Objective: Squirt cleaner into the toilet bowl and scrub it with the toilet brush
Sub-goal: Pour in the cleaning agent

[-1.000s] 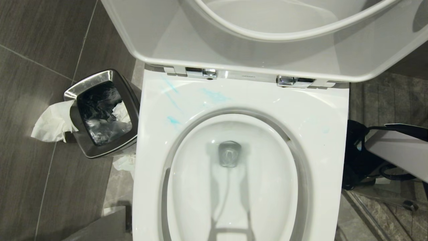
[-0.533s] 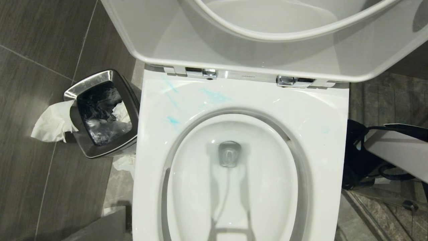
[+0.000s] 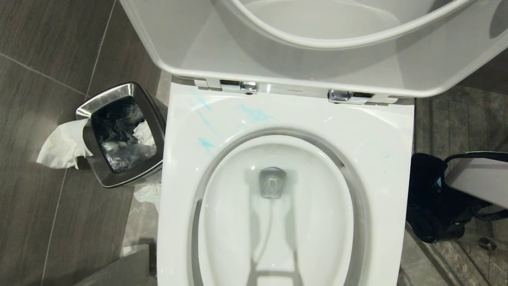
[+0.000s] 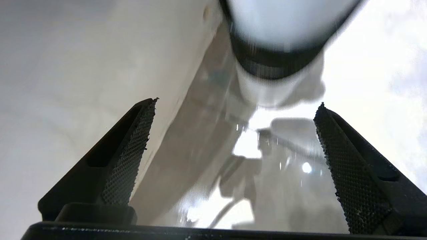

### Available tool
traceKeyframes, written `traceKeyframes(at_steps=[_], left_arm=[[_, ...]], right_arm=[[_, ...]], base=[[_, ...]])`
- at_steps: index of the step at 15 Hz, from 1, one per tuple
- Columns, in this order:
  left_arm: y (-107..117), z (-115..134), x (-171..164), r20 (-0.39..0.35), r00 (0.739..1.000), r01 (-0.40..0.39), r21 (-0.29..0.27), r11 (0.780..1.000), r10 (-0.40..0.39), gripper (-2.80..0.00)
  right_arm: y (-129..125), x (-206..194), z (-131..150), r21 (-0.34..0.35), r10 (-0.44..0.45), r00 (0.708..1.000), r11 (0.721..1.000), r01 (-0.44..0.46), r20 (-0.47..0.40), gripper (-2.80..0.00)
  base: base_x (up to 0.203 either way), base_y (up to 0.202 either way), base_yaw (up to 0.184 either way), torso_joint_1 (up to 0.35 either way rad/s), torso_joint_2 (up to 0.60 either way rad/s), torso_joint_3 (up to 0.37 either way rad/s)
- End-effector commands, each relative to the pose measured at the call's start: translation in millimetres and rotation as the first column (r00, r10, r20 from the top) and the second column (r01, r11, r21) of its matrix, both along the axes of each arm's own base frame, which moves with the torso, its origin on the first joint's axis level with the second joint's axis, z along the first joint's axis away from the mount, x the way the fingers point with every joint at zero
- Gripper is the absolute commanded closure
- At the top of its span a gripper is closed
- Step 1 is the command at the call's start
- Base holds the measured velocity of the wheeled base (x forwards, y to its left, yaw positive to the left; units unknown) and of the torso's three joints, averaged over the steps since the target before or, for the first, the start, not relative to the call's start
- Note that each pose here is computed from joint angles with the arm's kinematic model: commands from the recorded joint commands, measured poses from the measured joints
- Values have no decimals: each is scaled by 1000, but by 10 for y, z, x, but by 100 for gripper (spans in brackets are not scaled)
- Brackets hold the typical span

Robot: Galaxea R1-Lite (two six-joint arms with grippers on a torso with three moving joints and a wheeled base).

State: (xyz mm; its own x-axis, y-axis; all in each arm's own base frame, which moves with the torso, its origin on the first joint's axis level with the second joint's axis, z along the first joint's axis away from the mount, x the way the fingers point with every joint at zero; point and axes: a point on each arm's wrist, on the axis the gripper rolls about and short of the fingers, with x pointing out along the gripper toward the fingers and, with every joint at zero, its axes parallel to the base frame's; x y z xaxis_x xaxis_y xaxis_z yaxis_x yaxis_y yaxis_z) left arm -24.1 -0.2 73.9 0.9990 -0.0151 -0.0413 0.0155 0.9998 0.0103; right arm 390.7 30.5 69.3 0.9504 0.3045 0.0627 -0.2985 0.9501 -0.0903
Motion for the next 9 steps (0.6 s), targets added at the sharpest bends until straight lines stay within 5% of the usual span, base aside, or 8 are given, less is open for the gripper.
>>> traceKeyframes(at_steps=[1,9], left_arm=[[0,0,0,0,1000,0,0,1000,0,0],[0,4,0,0,1000,0,0,1000,0,0]], right_arm=[[-6,-94,153,2,-8,1000,1000,7,30,-280],[39,53,185,8,-22,997,1000,21,77,-280]], base=[[0,0,0,0,0,0],[0,0,0,0,0,0]])
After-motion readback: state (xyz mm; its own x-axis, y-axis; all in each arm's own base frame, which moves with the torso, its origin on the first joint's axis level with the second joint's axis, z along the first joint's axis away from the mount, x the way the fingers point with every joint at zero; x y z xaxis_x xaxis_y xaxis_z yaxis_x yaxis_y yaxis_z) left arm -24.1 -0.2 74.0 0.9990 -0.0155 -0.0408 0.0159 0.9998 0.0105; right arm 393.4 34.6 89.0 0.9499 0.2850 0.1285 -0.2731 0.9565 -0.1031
